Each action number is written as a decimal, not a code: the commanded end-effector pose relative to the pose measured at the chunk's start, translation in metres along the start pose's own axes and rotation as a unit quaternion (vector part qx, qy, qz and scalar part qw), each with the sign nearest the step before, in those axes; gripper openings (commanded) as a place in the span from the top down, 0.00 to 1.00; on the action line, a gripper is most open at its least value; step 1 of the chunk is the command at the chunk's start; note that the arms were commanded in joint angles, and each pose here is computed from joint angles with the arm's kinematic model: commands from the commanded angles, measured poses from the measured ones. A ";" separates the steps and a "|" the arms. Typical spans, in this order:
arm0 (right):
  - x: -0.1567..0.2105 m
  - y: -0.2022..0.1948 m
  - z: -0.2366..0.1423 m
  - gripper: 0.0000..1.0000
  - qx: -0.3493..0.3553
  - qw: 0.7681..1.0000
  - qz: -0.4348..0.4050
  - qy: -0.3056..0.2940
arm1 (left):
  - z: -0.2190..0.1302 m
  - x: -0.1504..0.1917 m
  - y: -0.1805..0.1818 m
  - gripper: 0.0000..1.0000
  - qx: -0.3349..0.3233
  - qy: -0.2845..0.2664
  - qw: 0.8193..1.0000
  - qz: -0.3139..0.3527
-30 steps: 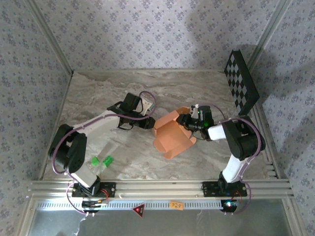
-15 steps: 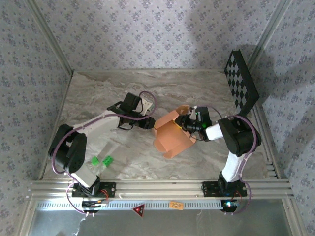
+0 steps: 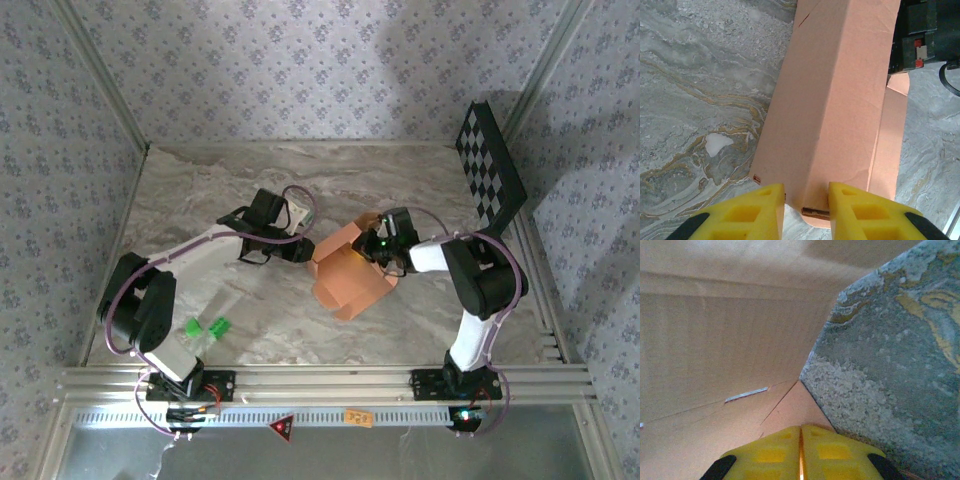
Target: Fold the paper box
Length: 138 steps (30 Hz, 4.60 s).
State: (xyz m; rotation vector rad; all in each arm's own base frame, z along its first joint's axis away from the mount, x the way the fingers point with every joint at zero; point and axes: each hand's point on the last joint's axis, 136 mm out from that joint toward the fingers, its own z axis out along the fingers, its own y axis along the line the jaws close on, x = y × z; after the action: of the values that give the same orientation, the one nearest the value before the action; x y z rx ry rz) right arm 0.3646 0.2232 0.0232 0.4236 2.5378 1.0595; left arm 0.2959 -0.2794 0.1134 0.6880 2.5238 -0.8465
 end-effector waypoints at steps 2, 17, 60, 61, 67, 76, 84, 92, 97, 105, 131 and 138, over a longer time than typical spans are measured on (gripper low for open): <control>0.043 -0.078 -0.003 0.89 0.186 0.981 0.000 0.058 | 0.003 0.039 0.023 0.71 -0.052 0.064 0.996 -0.021; 0.047 -0.037 -0.005 0.86 0.169 0.978 -0.105 0.059 | -0.003 0.046 0.024 0.71 -0.060 0.071 0.995 -0.024; 0.045 -0.048 -0.063 0.58 0.118 0.980 -0.113 0.111 | -0.066 -0.010 -0.018 0.55 -0.051 0.031 0.998 0.035; 0.048 -0.044 -0.061 0.59 0.109 0.980 -0.116 0.117 | -0.063 -0.013 -0.018 0.54 -0.048 0.037 0.997 0.040; 0.064 -0.019 -0.058 0.61 0.056 0.979 -0.137 0.143 | -0.038 -0.020 -0.015 0.52 -0.030 0.081 0.994 0.072; 0.031 -0.017 -0.096 0.57 0.103 0.977 -0.173 0.067 | -0.014 -0.018 -0.016 0.49 -0.007 0.125 0.986 0.111; 0.005 0.025 -0.104 0.50 0.053 0.945 -0.320 0.035 | -0.005 -0.010 -0.010 0.54 -0.011 0.140 0.985 0.101; -0.027 0.059 -0.094 0.50 0.051 0.910 -0.408 0.050 | 0.002 -0.003 -0.007 0.57 -0.016 0.141 0.986 0.091; -0.033 0.073 -0.081 0.51 0.035 0.893 -0.441 0.090 | 0.003 0.002 -0.004 0.58 -0.026 0.144 0.985 0.090; -0.032 0.072 -0.064 0.53 0.028 0.876 -0.465 0.125 | 0.004 0.008 -0.001 0.59 -0.032 0.148 0.985 0.083; -0.027 0.075 -0.051 0.51 -0.027 0.731 -0.639 0.239 | 0.002 0.006 -0.002 0.59 -0.034 0.143 0.986 0.082; -0.032 0.068 -0.044 0.63 -0.012 0.734 -0.638 0.234 | 0.002 0.007 -0.002 0.59 -0.035 0.144 0.986 0.081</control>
State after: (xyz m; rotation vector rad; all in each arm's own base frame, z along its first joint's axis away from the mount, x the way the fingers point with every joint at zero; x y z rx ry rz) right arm 0.3873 0.2306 0.1090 -1.5482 2.2517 0.5836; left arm 0.2945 -0.2863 0.1123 1.0496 2.6530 -0.6770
